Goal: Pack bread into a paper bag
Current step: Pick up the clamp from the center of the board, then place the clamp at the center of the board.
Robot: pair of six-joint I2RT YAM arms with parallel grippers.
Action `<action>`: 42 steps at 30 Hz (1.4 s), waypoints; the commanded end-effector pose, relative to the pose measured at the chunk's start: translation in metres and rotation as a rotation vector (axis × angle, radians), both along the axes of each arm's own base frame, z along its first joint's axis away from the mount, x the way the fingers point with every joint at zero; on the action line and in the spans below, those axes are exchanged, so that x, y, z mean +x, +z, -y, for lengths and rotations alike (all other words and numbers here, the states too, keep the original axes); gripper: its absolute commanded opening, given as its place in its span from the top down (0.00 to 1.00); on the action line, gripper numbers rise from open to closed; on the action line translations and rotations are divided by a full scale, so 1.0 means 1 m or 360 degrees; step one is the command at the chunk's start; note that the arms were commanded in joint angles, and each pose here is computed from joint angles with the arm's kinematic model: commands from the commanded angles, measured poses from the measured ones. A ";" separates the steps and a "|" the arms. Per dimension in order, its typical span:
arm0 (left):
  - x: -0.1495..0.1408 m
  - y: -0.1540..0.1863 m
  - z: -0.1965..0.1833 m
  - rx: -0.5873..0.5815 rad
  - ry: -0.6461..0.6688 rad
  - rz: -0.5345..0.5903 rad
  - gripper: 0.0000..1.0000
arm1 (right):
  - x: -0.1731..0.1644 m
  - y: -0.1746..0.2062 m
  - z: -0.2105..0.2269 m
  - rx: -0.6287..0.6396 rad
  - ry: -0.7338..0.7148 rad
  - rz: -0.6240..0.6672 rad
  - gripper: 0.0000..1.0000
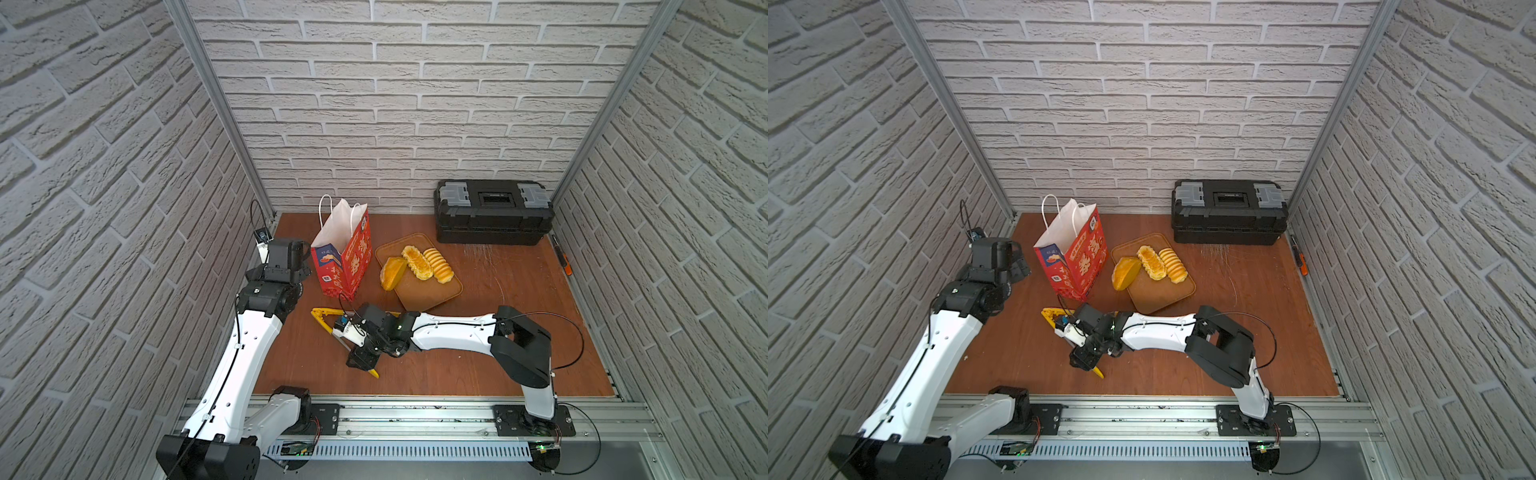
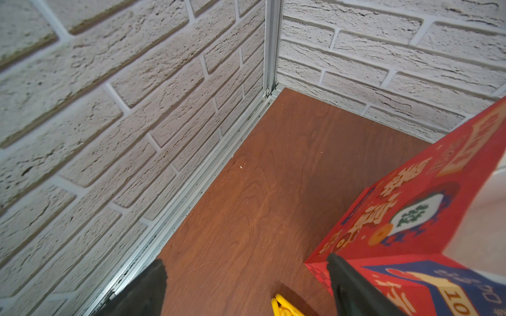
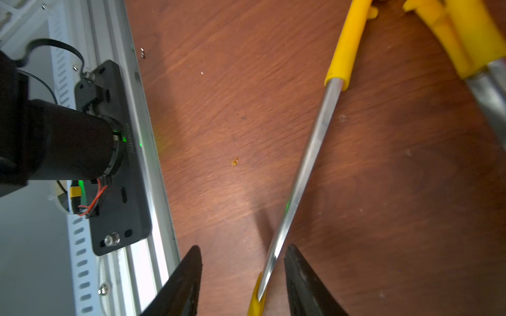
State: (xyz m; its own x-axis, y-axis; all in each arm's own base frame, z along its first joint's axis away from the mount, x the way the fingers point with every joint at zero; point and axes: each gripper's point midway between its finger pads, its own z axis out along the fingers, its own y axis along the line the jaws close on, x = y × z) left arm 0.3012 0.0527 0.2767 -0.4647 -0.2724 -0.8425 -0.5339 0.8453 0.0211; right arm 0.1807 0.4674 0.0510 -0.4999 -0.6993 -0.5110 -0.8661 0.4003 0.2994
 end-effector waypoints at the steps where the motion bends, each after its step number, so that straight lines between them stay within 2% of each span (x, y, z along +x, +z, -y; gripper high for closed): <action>1: 0.000 -0.001 -0.006 0.0026 0.0032 0.0010 0.06 | 0.001 -0.001 -0.011 0.0047 0.0016 -0.0018 0.53; 3: 0.000 -0.002 -0.007 0.0027 0.0036 0.0007 0.06 | 0.002 -0.006 -0.011 0.0029 0.0018 -0.0015 0.61; 7: 0.000 -0.002 -0.007 0.0026 0.0037 0.0010 0.06 | 0.004 -0.008 -0.009 0.0019 0.0001 0.0005 0.84; 11: 0.000 0.000 -0.007 0.0020 0.0038 0.0017 0.06 | 0.007 0.008 -0.004 0.0047 -0.0030 0.0053 0.94; 15: -0.001 0.002 -0.007 0.0017 0.0037 0.0025 0.06 | 0.003 0.042 0.009 0.0063 0.0001 0.0124 0.97; 22: -0.005 0.013 -0.008 0.0017 0.0037 0.0059 0.06 | 0.004 0.102 0.097 -0.0056 -0.0177 0.0412 0.98; 25: -0.004 0.017 -0.008 0.0004 0.0037 0.0076 0.06 | 0.013 0.120 0.141 -0.0089 -0.0405 0.0512 0.98; 30: -0.002 0.016 -0.006 -0.0023 0.0027 0.0083 0.06 | 0.039 0.126 0.224 -0.0227 -0.0887 0.0617 0.98; 34: 0.002 0.015 -0.003 -0.0039 0.0012 0.0080 0.06 | 0.063 0.130 0.305 -0.0289 -0.1436 0.0645 0.98; 37: 0.005 0.015 -0.001 -0.0051 0.0002 0.0085 0.06 | 0.073 0.141 0.358 -0.0201 -0.1878 0.0645 0.98; 42: 0.008 0.012 0.001 -0.0068 -0.0004 0.0085 0.06 | 0.077 0.146 0.403 0.0031 -0.2375 0.0620 0.98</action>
State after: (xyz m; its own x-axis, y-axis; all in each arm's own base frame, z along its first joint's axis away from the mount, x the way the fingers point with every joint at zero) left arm 0.3027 0.0528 0.2768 -0.4631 -0.2890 -0.8379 -0.5293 0.8484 0.0000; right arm 0.2494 0.0863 0.1833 -0.6801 0.0906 -0.7275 0.0862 0.9953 0.0434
